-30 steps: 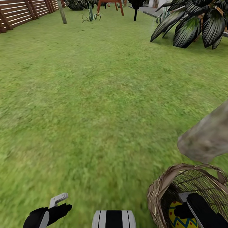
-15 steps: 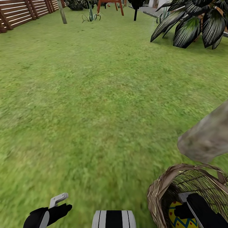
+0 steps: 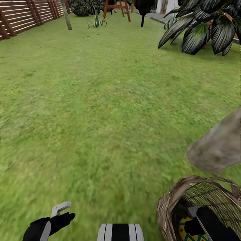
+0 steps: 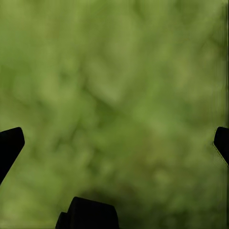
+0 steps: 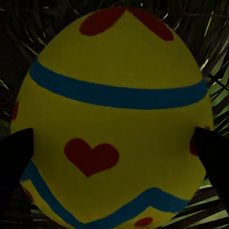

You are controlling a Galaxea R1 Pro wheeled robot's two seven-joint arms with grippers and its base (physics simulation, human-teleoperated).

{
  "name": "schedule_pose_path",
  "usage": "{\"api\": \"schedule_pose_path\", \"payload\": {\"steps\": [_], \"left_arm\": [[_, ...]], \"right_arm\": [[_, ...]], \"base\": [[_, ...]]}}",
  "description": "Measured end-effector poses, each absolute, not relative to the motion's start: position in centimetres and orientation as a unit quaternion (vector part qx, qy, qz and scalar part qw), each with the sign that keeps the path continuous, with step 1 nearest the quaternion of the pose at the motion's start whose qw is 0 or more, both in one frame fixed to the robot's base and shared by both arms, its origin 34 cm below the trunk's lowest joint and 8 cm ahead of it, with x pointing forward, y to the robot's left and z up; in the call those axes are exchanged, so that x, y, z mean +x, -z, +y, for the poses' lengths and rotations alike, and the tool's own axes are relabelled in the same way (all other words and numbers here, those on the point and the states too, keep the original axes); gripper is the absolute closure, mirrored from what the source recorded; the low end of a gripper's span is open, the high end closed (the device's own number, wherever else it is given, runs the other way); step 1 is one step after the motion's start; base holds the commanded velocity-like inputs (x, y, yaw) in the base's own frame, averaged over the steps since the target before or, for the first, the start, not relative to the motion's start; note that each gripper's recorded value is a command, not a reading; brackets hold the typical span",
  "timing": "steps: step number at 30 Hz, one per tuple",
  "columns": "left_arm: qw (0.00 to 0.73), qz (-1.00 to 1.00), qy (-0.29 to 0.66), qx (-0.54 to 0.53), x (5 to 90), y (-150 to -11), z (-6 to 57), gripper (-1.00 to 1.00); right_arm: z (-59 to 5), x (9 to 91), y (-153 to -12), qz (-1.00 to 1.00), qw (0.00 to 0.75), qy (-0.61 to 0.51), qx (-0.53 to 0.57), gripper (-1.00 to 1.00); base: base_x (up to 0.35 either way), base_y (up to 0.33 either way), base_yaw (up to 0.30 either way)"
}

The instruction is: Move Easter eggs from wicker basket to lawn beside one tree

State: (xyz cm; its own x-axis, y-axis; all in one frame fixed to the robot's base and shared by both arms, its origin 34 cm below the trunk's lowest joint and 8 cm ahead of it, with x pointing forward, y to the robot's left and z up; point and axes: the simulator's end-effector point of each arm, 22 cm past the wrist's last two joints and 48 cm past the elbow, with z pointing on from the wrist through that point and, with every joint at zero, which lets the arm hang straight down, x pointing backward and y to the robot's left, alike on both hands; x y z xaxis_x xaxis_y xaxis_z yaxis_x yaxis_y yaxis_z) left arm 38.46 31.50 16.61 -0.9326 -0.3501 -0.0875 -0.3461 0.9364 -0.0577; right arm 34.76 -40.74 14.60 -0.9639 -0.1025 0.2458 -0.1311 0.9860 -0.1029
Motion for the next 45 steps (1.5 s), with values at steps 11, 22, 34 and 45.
{"api": "schedule_pose_path", "payload": {"steps": [11,22,34,45], "left_arm": [[0.069,0.982,0.026,-0.176,39.8,-18.0,31.2,-1.0],[0.208,0.965,-0.001,-0.159,49.0,-26.1,35.0,-1.0],[0.285,0.946,-0.018,-0.154,52.8,-31.8,37.9,-1.0],[0.303,0.94,-0.01,-0.156,53.4,-33.6,37.5,-1.0]], "right_arm": [[-40.0,36.3,-15.8,-0.993,0.096,-0.048,0.047,1.0],[-39.6,37.9,-17.2,-0.995,0.072,-0.045,0.045,1.0],[-39.4,39.4,-18.7,-0.997,0.048,-0.045,0.043,1.0],[-39.4,40.8,-20.3,-0.998,0.025,-0.047,0.042,1.0]], "base": [[0.0,0.0,0.0],[0.0,0.0,0.0],[0.0,0.0,0.0],[0.0,0.0,0.0]]}}
